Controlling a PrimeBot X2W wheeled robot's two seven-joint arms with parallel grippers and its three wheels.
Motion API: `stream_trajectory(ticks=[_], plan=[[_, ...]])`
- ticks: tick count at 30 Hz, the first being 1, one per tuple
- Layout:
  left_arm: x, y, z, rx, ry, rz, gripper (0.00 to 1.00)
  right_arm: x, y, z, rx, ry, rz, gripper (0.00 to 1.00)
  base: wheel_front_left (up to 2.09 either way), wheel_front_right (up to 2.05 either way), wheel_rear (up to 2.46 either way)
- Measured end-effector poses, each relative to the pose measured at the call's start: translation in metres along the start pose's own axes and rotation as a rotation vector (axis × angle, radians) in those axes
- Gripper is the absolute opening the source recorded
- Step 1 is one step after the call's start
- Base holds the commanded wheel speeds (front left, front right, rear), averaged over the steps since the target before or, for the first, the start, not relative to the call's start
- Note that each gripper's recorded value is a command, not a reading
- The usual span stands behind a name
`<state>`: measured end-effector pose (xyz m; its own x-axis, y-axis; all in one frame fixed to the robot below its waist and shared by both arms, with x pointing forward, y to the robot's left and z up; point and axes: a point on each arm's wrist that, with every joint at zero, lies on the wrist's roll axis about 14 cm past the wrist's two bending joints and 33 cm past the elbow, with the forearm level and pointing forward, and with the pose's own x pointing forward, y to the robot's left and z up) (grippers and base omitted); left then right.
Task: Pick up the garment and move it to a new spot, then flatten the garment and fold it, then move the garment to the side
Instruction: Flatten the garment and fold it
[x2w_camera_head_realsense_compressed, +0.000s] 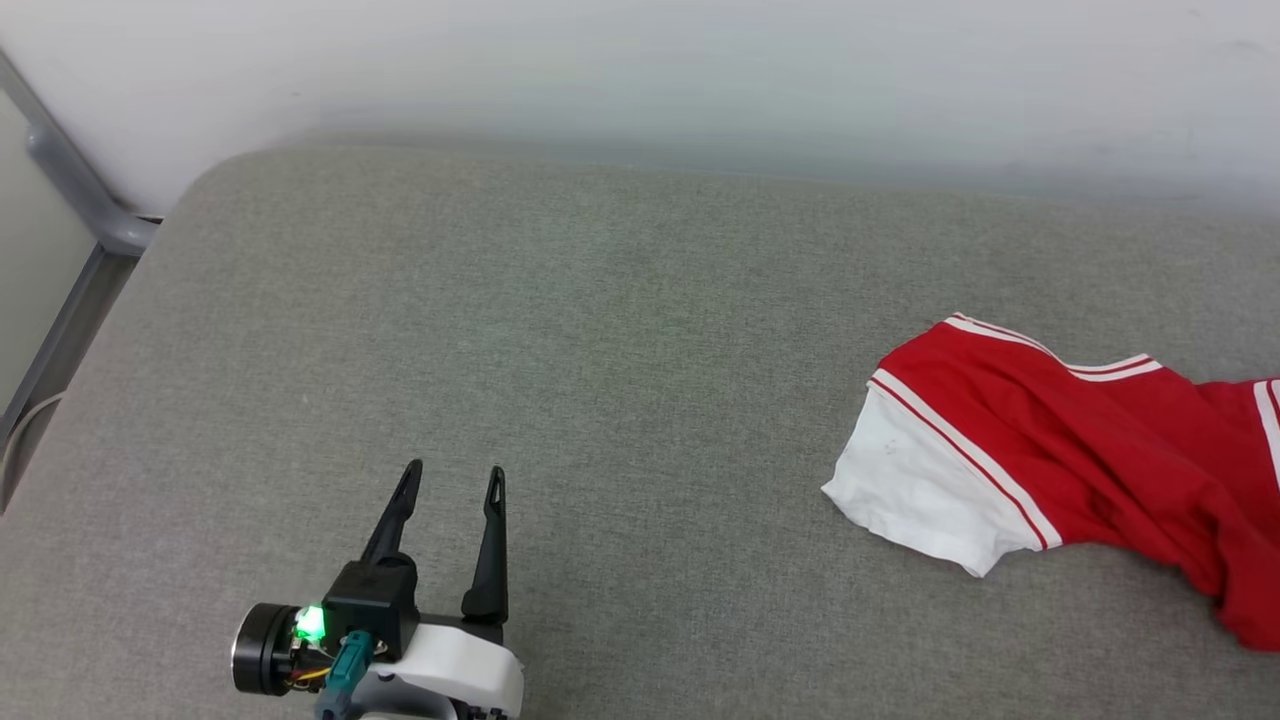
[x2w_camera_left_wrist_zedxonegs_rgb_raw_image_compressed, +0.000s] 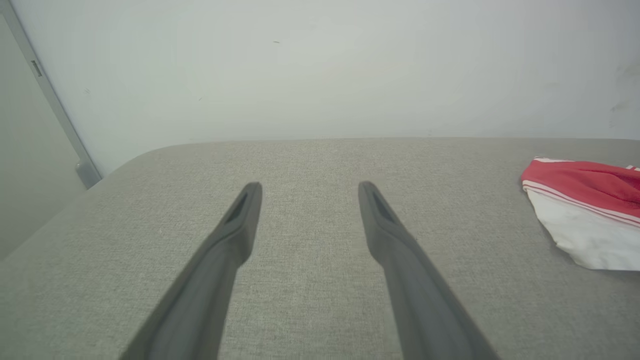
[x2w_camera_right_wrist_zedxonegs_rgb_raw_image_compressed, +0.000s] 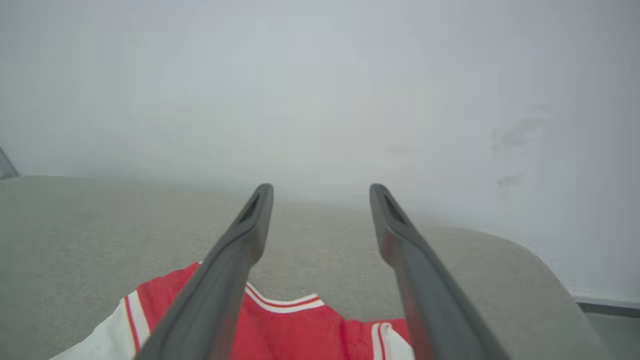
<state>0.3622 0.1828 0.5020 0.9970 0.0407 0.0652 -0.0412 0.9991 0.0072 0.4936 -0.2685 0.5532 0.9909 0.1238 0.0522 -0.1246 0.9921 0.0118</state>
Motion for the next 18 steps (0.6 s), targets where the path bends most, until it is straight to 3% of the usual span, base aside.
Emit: stream_trajectory(ticks=[4,9,18], plan=[[-0.002,0.001,-0.001,0.001,0.003,0.004,1.0,0.011,0.064,0.023,-0.078,0.004,0.194,1.0,0.0,0.0,0.0],[-0.002,0.003,-0.004,0.002,0.012,0.009,1.0,0.004,0.14,0.016,-0.178,0.162,0.437,1.0,0.0,0.0,0.0],[0.007,0.006,-0.006,-0.006,0.019,0.022,1.0,-0.024,0.2,-0.046,-0.365,0.597,0.715,1.0,0.0,0.0,0.0]])
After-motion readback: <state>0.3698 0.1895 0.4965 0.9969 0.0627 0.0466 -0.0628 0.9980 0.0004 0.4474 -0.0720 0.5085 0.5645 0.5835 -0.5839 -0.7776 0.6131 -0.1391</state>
